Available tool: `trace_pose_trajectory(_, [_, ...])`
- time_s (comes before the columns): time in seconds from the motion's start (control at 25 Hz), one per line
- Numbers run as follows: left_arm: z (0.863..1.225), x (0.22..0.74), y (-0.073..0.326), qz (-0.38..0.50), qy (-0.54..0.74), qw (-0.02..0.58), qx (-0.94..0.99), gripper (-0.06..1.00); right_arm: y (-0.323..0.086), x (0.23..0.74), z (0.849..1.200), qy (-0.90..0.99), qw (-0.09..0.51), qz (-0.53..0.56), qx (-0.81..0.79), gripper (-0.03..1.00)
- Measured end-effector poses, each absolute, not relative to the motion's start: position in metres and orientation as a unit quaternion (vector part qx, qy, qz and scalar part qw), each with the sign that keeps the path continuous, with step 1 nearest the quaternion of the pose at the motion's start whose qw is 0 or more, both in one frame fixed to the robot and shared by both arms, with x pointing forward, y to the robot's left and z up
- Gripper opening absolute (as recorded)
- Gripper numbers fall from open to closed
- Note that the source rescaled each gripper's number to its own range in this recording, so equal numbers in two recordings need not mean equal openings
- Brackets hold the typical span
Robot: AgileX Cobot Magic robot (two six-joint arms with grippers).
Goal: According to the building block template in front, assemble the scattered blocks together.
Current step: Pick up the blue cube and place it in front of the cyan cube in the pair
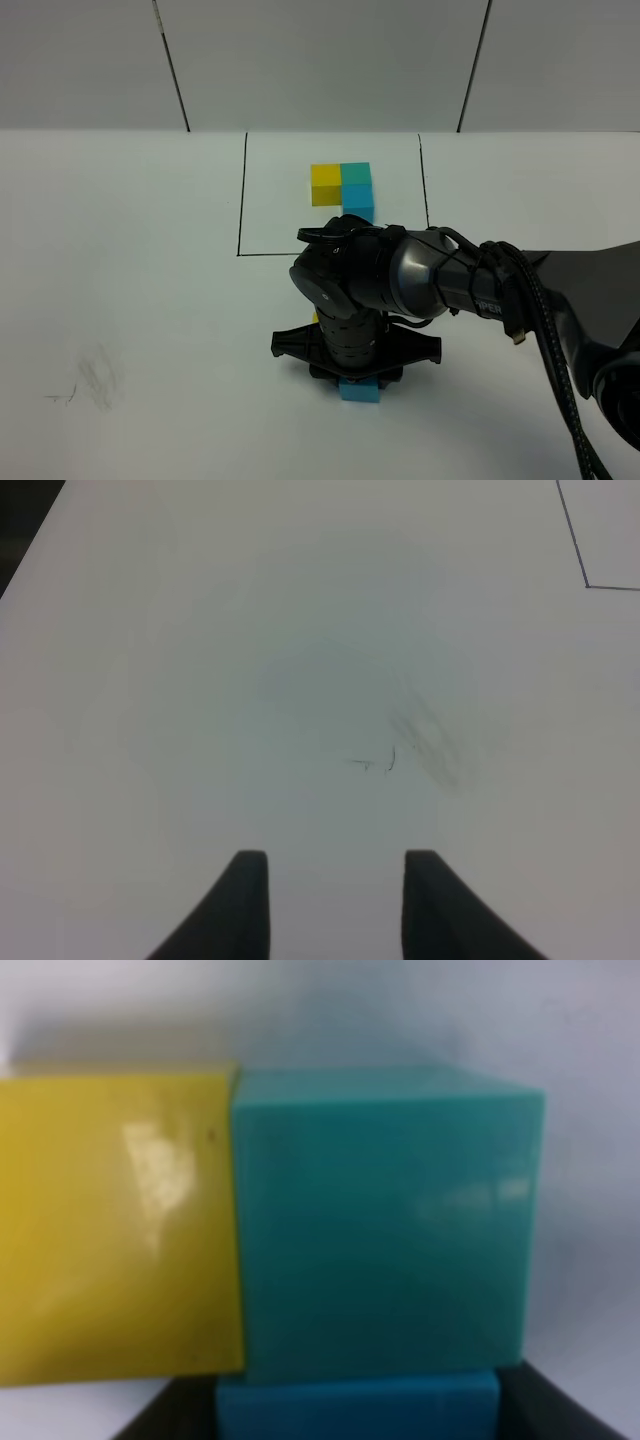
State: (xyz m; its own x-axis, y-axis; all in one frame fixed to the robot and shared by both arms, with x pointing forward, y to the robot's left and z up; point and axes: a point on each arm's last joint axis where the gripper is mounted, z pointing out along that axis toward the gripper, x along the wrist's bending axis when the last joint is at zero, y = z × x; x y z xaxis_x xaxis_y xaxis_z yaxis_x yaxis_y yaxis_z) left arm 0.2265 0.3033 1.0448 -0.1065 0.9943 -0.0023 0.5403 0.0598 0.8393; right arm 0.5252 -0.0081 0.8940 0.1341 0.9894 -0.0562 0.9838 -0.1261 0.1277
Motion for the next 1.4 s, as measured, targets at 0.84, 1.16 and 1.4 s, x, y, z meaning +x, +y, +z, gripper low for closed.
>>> trace_pose_trajectory(0.84, [1.045,0.226,0.303,0.355,0.654,0.32,0.587,0.0,-0.007,0.525,0.901,0.667,0.065,0.032,0.741,0.33])
trace_pose_trajectory(1.16, [1.045,0.226,0.303,0.355,0.654,0.32,0.587,0.0,-0.008,0.52,0.923,0.667,0.044,0.04,0.743,0.33])
trace_pose_trajectory(1.4, [1.045,0.226,0.303,0.355,0.654,0.32,0.587,0.0,-0.016,0.512,0.975,0.68,0.04,0.077,0.728,0.33])
